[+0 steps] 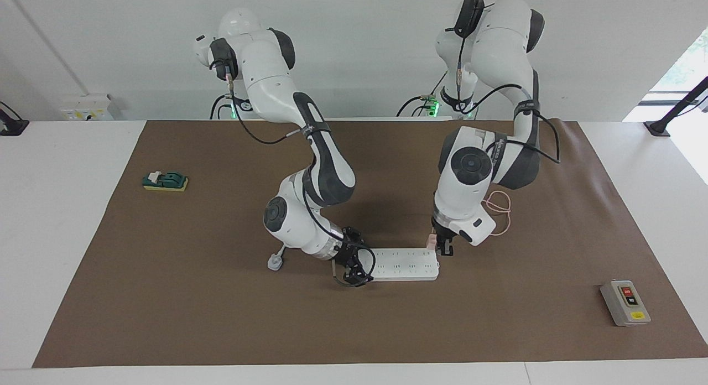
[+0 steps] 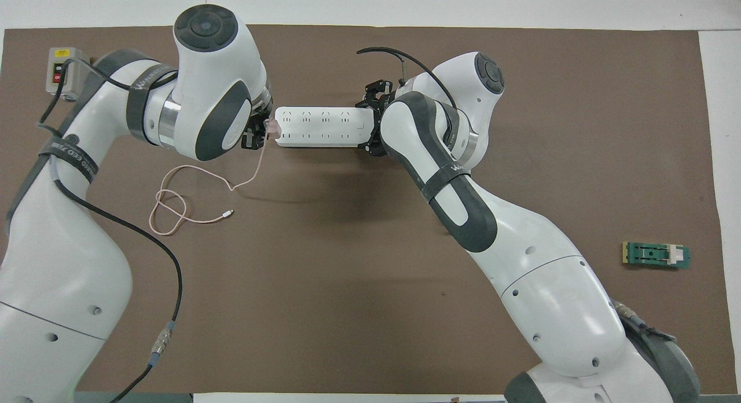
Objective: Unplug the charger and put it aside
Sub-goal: 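Pull the pink charger out of the strip with the left gripper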
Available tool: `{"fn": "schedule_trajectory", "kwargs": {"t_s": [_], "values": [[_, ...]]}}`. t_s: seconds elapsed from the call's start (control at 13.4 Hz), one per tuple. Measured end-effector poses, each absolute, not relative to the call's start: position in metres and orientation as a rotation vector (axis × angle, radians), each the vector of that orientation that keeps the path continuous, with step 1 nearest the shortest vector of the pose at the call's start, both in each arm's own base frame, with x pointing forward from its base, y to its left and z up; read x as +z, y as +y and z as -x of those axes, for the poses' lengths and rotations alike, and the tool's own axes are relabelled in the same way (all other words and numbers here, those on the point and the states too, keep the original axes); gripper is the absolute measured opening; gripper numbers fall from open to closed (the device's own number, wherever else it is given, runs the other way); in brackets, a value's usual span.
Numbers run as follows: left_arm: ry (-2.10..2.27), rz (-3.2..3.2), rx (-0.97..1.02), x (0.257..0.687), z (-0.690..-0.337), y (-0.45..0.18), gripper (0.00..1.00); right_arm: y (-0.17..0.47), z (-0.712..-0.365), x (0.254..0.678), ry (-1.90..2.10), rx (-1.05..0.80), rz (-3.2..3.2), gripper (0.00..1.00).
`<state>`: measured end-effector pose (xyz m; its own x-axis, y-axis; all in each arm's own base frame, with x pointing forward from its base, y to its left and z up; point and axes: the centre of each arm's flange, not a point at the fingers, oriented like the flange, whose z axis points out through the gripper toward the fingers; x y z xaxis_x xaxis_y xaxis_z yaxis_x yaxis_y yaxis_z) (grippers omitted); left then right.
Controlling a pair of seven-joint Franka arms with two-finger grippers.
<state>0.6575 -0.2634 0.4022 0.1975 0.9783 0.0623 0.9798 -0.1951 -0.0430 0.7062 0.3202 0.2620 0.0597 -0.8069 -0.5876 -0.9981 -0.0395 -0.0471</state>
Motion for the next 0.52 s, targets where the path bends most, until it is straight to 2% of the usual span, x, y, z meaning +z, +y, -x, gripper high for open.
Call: {"fn": "schedule_trajectory", "kwargs": {"t_s": [0.15, 0.52], "values": [[-1.877, 2.429, -0.038, 0.425, -0.653, -0.257, 0.31, 0.32, -0.706, 0.262, 1.798, 0.571, 1.899, 0.93], [-1.498, 2.657, -0.004, 0.438, -0.644, -0.258, 0.31, 0.32, -0.706, 0.262, 1.798, 0.571, 1.899, 0.93]]}}
